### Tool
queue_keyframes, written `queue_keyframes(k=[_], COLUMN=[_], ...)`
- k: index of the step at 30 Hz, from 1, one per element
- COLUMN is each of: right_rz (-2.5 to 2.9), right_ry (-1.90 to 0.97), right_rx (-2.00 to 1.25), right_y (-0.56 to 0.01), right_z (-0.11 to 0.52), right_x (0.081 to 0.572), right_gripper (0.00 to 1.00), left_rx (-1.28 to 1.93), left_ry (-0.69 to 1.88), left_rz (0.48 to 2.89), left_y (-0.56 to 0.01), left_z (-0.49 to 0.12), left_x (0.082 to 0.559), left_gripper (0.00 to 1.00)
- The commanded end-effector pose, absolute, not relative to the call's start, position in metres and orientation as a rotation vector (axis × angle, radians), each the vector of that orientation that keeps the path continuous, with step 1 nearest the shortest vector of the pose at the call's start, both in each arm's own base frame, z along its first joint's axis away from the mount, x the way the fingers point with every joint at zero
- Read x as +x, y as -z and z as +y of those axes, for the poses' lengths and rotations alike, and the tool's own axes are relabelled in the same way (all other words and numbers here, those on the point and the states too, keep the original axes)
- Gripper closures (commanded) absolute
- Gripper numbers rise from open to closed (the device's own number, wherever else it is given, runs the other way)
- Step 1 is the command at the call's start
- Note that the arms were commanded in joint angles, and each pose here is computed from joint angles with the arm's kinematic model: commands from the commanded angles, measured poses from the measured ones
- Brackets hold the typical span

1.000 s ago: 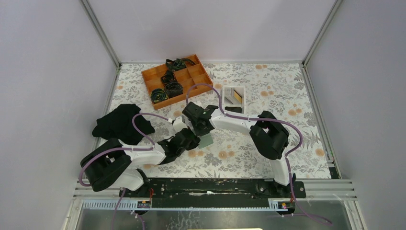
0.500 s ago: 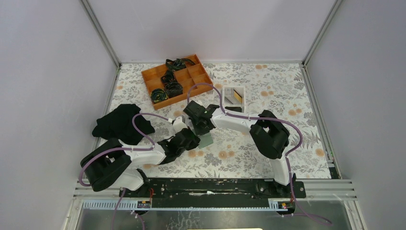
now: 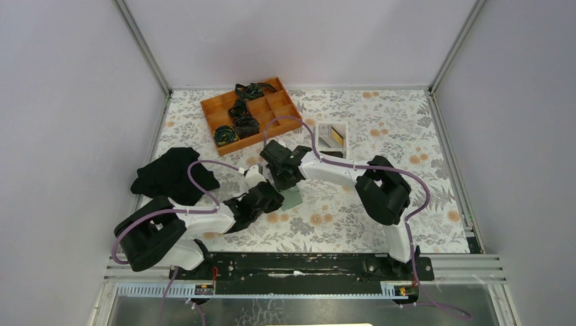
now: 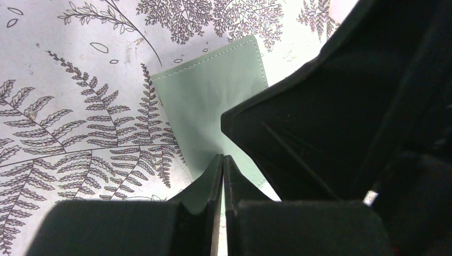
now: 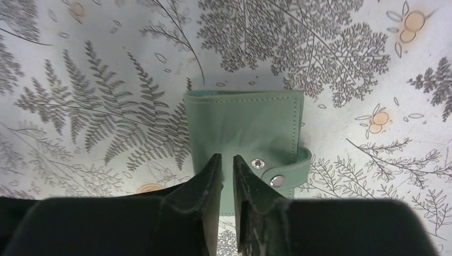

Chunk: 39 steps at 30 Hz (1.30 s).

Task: Put the credit cards into the card holder
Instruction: Close the card holder at the center of the board.

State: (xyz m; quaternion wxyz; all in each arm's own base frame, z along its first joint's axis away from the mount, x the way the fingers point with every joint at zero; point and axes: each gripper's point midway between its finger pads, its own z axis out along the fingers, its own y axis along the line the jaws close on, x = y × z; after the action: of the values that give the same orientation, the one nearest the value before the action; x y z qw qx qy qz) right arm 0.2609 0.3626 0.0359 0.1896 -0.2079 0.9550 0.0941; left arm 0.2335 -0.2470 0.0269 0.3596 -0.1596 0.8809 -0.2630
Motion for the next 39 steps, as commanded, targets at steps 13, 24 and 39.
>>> queue_keyframes(k=[13, 24, 39], right_rz=[2.557, 2.605, 2.637], right_ry=[-0.15, 0.074, 0.089], right_rx=[-0.548, -0.578, -0.629], right_y=[-0.095, -0.086, -0.07], right_z=[0.359, 0.326, 0.33], right_x=[0.3, 0.293, 0.276], right_gripper=[0.55, 0.54, 0.55], left_rx=[-0.382, -0.373, -0.373], left_ry=[0.687, 0.69, 0.7], left_rz=[2.251, 2.247, 2.25], left_y=[-0.03, -0.032, -0.031], left_z=[-0.247, -0.247, -0.25], left_x=[0.233, 0.233, 0.234], left_gripper=[0.93, 0.93, 0.93])
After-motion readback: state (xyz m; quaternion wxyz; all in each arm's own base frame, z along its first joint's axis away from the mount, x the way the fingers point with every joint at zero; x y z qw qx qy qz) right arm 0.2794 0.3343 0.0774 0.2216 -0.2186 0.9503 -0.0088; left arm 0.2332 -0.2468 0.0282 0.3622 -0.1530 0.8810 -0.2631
